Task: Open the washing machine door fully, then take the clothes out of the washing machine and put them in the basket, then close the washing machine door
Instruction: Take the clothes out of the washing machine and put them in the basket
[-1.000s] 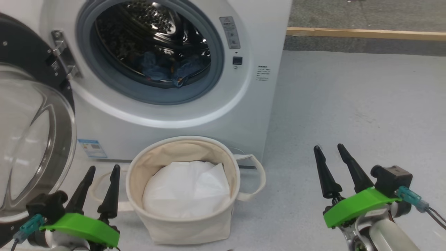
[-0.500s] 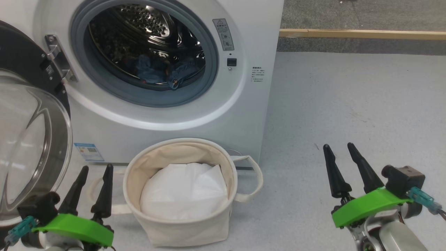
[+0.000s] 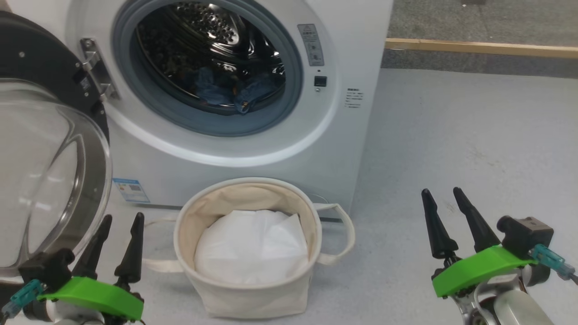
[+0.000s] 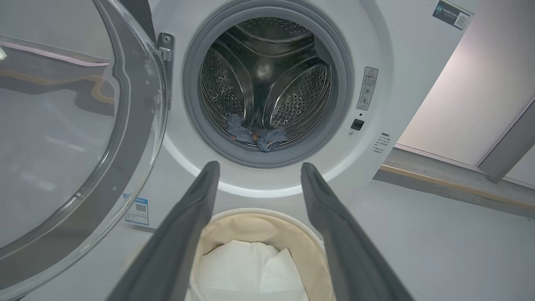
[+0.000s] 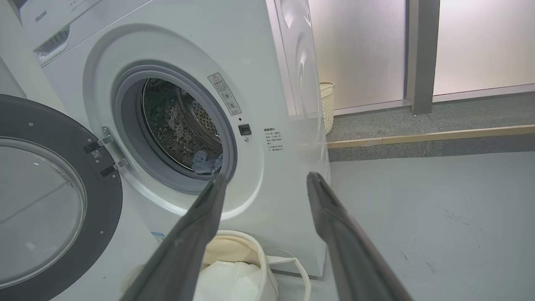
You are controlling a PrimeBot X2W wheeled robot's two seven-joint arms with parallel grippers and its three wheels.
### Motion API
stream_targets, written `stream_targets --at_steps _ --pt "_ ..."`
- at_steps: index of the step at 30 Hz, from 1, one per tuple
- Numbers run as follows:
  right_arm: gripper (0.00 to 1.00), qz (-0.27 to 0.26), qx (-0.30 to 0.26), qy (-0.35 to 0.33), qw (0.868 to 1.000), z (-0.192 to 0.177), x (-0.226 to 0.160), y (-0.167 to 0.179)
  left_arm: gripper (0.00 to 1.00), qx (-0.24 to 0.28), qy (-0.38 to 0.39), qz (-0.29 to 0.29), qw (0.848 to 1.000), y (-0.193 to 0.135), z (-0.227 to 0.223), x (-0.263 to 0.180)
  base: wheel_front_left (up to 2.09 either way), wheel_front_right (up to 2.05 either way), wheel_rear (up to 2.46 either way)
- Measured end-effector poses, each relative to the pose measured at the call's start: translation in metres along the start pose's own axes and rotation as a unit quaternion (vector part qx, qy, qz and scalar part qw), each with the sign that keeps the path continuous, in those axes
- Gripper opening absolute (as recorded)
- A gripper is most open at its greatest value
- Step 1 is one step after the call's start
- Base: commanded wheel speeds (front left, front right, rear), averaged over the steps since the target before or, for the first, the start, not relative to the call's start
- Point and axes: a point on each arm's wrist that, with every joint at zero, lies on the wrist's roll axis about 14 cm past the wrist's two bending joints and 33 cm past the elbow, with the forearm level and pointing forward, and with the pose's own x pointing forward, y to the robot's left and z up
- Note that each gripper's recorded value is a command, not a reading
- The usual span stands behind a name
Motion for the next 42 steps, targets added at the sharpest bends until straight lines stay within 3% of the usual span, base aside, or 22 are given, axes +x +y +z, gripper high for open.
stream_targets --at_steps 19,42 --pt "1.0 0.009 0.002 0.005 1.0 -0.004 0.005 0.006 1.0 0.006 0.011 -0.006 1.0 -0.002 -0.007 -0.004 1.61 -1.92 0.31" --pt "1.0 -0.007 0.013 0.042 0.999 -0.032 0.006 -0.007 1.0 0.015 0.009 -0.023 1.0 -0.019 -0.014 0.026 0.15 -0.15 0.0"
